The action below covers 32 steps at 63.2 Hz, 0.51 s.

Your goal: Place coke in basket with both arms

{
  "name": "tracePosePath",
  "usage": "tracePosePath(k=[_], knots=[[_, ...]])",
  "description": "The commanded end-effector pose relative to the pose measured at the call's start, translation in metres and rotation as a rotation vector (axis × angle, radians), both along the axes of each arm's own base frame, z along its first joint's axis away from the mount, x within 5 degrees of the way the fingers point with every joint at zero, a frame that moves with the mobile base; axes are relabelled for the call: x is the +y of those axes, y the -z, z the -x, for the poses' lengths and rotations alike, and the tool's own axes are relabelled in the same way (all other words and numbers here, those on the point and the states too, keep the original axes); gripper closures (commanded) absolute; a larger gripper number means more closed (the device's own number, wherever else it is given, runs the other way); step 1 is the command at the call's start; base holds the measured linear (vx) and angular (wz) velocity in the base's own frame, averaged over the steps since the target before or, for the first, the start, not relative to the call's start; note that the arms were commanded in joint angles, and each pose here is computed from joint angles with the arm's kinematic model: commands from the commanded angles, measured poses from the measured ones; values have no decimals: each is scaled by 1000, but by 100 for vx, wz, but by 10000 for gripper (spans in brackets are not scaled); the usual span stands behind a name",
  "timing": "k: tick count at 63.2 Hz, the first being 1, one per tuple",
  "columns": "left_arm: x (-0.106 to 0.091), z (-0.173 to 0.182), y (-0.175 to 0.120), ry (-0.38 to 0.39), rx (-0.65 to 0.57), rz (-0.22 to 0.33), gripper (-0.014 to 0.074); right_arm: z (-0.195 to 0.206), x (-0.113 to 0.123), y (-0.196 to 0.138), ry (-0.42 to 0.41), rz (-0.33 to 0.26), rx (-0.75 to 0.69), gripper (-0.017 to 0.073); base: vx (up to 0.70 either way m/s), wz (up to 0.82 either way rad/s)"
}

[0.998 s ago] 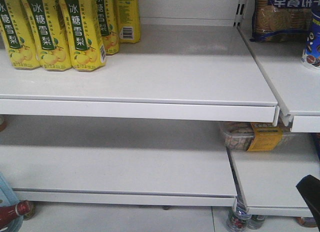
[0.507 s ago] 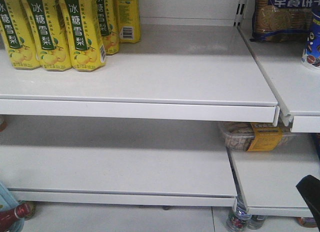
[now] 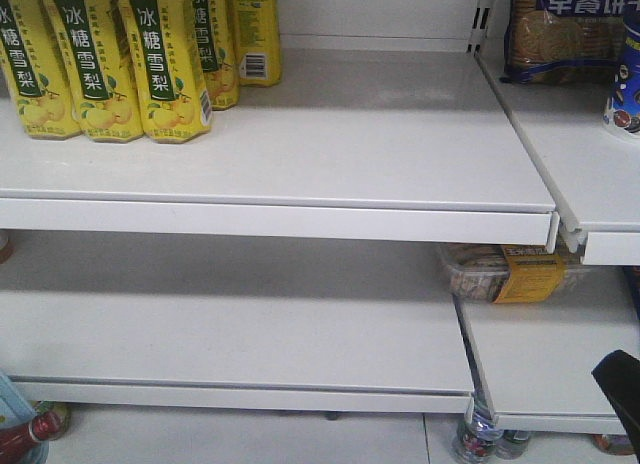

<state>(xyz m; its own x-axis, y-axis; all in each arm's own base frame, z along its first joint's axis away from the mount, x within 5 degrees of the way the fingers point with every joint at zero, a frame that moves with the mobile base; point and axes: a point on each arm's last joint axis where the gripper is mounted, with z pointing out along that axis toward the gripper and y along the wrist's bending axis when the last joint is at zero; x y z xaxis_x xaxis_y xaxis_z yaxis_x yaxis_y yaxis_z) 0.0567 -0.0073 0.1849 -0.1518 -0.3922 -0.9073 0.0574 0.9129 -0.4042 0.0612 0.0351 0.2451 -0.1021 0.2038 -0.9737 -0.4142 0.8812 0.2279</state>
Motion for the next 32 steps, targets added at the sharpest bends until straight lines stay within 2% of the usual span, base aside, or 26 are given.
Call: tracePosePath(k=[1,5,14,23,32], knots=[[2,1,-14,-21,-178,-56,598,-1,-2,-9,23,15,-26,564,0,0],[2,1,-14,-21,-179,-71,598,-1,-2,-9,23,15,-26,564,0,0],[2,1,-14,-20,-190,-138,598,-1,-2,-9,23,15,-26,564,0,0],[3,1,-14,-27,-189,-139,598,-1,-2,-9,22,16,-26,564,0,0],[6,1,-14,-80,-187,-144,598,-1,-2,-9,23,15,-26,564,0,0]])
